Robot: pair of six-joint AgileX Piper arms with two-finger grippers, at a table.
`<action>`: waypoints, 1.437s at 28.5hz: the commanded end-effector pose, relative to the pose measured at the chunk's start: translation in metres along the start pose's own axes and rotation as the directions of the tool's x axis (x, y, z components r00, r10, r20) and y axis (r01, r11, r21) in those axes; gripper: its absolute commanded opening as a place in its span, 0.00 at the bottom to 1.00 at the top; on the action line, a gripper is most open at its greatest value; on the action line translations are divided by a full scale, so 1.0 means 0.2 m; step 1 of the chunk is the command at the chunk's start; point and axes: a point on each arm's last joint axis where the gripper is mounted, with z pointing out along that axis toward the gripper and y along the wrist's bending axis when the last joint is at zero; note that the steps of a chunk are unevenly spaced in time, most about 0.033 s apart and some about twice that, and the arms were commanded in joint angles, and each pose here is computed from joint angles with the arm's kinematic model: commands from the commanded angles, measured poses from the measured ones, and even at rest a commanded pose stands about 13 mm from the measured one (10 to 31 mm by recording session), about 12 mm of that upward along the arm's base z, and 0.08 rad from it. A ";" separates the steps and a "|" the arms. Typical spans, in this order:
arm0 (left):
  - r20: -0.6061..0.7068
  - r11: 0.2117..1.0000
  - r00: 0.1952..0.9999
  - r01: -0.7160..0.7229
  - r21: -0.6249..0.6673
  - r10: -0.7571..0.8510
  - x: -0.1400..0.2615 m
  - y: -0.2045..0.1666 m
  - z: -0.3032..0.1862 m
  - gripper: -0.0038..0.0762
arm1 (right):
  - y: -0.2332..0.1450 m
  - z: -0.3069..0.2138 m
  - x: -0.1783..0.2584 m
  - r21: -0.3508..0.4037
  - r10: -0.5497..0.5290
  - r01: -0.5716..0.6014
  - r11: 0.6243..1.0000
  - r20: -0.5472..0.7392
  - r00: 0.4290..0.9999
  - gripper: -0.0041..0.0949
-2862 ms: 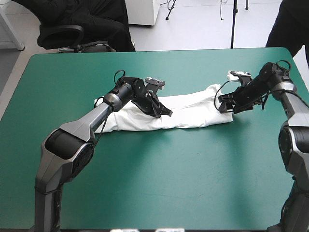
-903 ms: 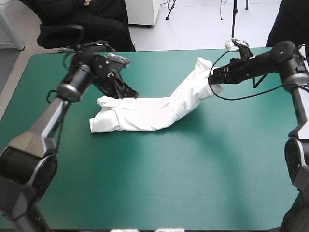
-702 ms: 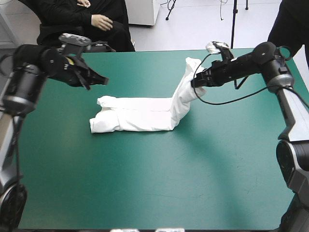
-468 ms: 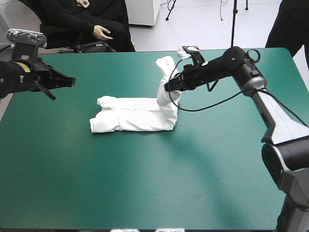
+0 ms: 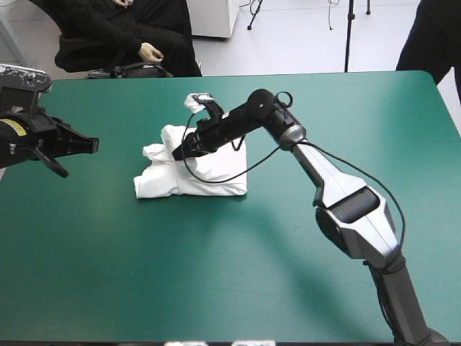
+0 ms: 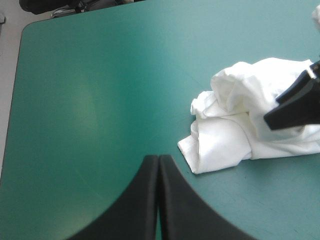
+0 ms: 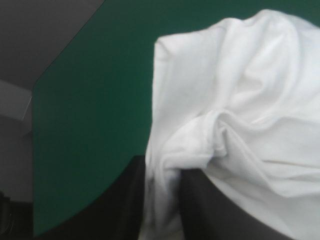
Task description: Fold the cloth
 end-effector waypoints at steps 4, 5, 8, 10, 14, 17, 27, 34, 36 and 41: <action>0.066 1.000 0.998 0.015 -0.013 -0.014 -0.01 0.01 -0.07 0.03 | 0.25 -0.11 -0.10 -0.137 -0.071 0.078 0.987 0.059 0.996 0.66; 0.066 1.000 0.998 0.015 -0.013 -0.014 -0.01 0.01 -0.07 0.03 | 0.25 -0.13 -0.11 -0.131 -0.061 0.069 0.989 0.065 0.996 0.67; 0.066 1.000 0.998 0.015 -0.013 -0.014 -0.01 0.01 -0.07 0.03 | 0.25 -0.22 -0.14 -0.093 -0.054 0.062 0.994 0.083 0.995 0.66; 0.065 1.000 0.998 0.018 -0.004 -0.018 -0.01 0.01 -0.07 0.03 | 0.26 -0.31 -0.15 -0.033 -0.054 0.058 0.998 0.092 0.994 0.65; 0.074 1.000 0.997 0.019 0.010 -0.020 -0.01 0.00 -0.09 0.03 | 0.25 -0.54 -0.18 0.182 -0.070 0.050 0.982 0.105 0.992 0.65; 0.086 1.000 0.996 0.024 0.014 -0.025 -0.01 0.00 -0.11 0.03 | 0.26 -0.75 -0.19 0.319 -0.084 0.036 0.947 0.138 0.987 0.64; 0.137 0.999 0.990 0.040 0.031 -0.044 0.01 -0.01 -0.20 0.03 | 0.20 -1.22 0.01 0.522 0.042 -0.131 0.843 0.179 0.983 0.55; 0.147 0.996 0.986 0.071 0.050 -0.078 0.01 -0.01 -0.20 0.03 | 0.07 -1.07 0.20 0.470 0.132 -0.136 0.872 0.040 0.990 0.55; 0.166 0.996 0.983 0.072 0.051 -0.080 0.00 -0.01 -0.20 0.03 | 0.00 -0.99 0.23 0.440 0.148 -0.143 0.887 0.024 0.989 0.55; 0.191 0.996 0.978 0.074 0.056 -0.083 -0.01 -0.01 -0.20 0.03 | -0.16 -0.70 0.25 0.356 0.153 -0.129 0.926 -0.040 0.987 0.55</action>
